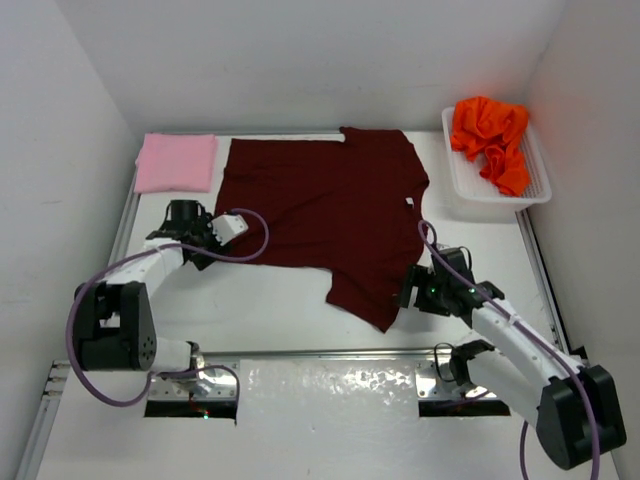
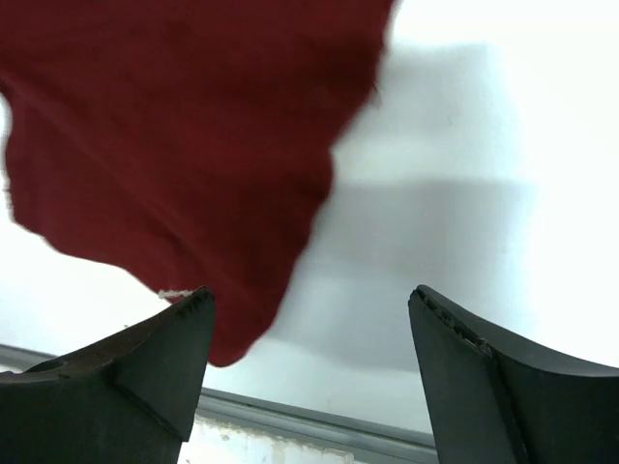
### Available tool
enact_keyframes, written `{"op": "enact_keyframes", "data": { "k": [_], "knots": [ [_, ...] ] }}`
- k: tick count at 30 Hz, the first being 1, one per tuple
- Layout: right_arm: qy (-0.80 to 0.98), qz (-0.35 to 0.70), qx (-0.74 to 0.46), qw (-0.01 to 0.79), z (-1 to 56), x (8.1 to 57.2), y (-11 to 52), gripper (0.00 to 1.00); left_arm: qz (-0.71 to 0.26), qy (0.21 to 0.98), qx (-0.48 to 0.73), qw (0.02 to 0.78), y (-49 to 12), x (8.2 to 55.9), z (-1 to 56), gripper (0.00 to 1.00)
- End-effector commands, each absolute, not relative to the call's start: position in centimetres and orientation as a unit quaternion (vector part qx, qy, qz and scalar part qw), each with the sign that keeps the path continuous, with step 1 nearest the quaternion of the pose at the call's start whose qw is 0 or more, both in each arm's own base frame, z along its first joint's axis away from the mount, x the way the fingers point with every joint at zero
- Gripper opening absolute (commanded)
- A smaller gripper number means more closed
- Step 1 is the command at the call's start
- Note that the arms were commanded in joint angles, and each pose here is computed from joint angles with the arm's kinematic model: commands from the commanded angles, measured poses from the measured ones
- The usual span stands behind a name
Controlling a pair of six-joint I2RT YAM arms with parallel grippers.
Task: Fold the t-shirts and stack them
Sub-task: Flatten out the tshirt, then grap the side of the flattened tshirt closest away from the robot with both arms
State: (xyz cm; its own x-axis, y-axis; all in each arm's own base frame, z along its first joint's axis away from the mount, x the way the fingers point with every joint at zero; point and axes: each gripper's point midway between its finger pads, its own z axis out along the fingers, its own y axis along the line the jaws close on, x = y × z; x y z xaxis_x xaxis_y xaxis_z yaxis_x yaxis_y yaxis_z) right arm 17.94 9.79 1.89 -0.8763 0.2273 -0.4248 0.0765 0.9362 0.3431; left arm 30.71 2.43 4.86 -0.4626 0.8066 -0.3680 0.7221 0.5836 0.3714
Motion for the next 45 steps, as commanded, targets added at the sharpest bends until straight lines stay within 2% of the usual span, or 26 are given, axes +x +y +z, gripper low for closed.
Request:
{"op": "enact_keyframes", "data": {
  "k": [1, 5, 12, 13, 16, 17, 19, 20, 21, 22, 26, 28, 29, 31, 32, 34, 36, 37, 41, 45],
  "knots": [
    [0.950, 0.162, 0.111, 0.242, 1.2, 17.9, 10.0, 0.77, 0.118, 0.815, 0.477, 0.308, 2.0, 33.4, 5.4, 0.55],
    [0.956, 0.170, 0.102, 0.215, -0.1, 16.7, 11.0, 0.74, 0.129, 0.824, 0.471, 0.286, 2.8, 33.2, 3.8, 0.55],
    [0.961, 0.203, 0.071, 0.172, -1.8, 15.2, 14.2, 0.69, 0.136, 0.824, 0.446, 0.321, 1.9, 35.4, 3.6, 0.54],
    [0.961, 0.213, 0.075, 0.163, -2.0, 15.0, 14.7, 0.61, 0.134, 0.826, 0.447, 0.316, 1.6, 35.4, 3.0, 0.54],
    [0.956, 0.226, 0.094, 0.163, -2.6, 15.1, 15.1, 0.46, 0.134, 0.829, 0.433, 0.327, 1.3, 36.2, 2.2, 0.52],
    [0.955, 0.226, 0.097, 0.165, -2.8, 15.2, 15.1, 0.32, 0.133, 0.832, 0.428, 0.326, 1.2, 36.3, 1.9, 0.49],
    [0.956, 0.209, 0.111, 0.174, -3.0, 15.5, 14.4, 0.17, 0.128, 0.843, 0.413, 0.321, 1.3, 36.4, 1.3, 0.31],
    [0.954, 0.206, 0.118, 0.183, -2.8, 15.8, 14.2, 0.01, 0.125, 0.848, 0.408, 0.315, 1.3, 36.3, 0.9, 0.12],
    [0.956, 0.193, 0.123, 0.186, -2.9, 15.9, 13.8, 0.00, 0.126, 0.851, 0.401, 0.313, 1.5, 36.4, 0.9, 0.01],
    [0.954, 0.183, 0.128, 0.200, -2.6, 16.2, 13.2, 0.00, 0.127, 0.855, 0.395, 0.311, 1.6, 36.3, 0.9, 0.00],
    [0.947, 0.159, 0.132, 0.248, -0.8, 17.3, 11.6, 0.00, 0.120, 0.869, 0.403, 0.260, 2.2, 33.3, 0.7, 0.00],
    [0.947, 0.150, 0.113, 0.259, 0.0, 17.1, 10.9, 0.00, 0.119, 0.867, 0.410, 0.258, 2.2, 32.1, 1.8, 0.00],
    [0.948, 0.151, 0.102, 0.262, 0.7, 17.1, 11.0, 0.00, 0.109, 0.870, 0.421, 0.232, 2.3, 30.2, 1.4, 0.00],
    [0.958, 0.141, 0.061, 0.244, 0.9, 16.0, 10.6, 0.00, 0.107, 0.866, 0.430, 0.231, 2.2, 28.8, 2.6, 0.00],
    [0.955, 0.151, 0.044, 0.251, 2.0, 16.2, 11.0, 0.00, 0.094, 0.872, 0.436, 0.202, 2.2, 26.9, 2.4, 0.00],
    [0.964, 0.144, 0.008, 0.223, 2.5, 14.6, 10.6, 0.00, 0.083, 0.874, 0.439, 0.191, 2.1, 25.5, 3.2, 0.00],
    [0.963, 0.142, -0.022, 0.229, 4.6, 14.6, 10.4, 0.00, 0.055, 0.878, 0.447, 0.164, 1.5, 23.3, 3.5, 0.00],
    [0.970, 0.127, -0.029, 0.204, 4.6, 13.3, 9.7, 0.00, 0.049, 0.879, 0.447, 0.156, 1.4, 22.6, 3.6, 0.00],
    [0.969, 0.143, -0.051, 0.194, 6.5, 12.1, 9.9, 0.00, 0.029, 0.883, 0.455, 0.112, 0.9, 19.1, 4.0, 0.00],
    [0.965, 0.168, -0.057, 0.191, 7.7, 11.3, 10.5, 0.00, 0.019, 0.877, 0.461, 0.136, 0.1, 18.1, 6.6, 0.00]
  ]
}}
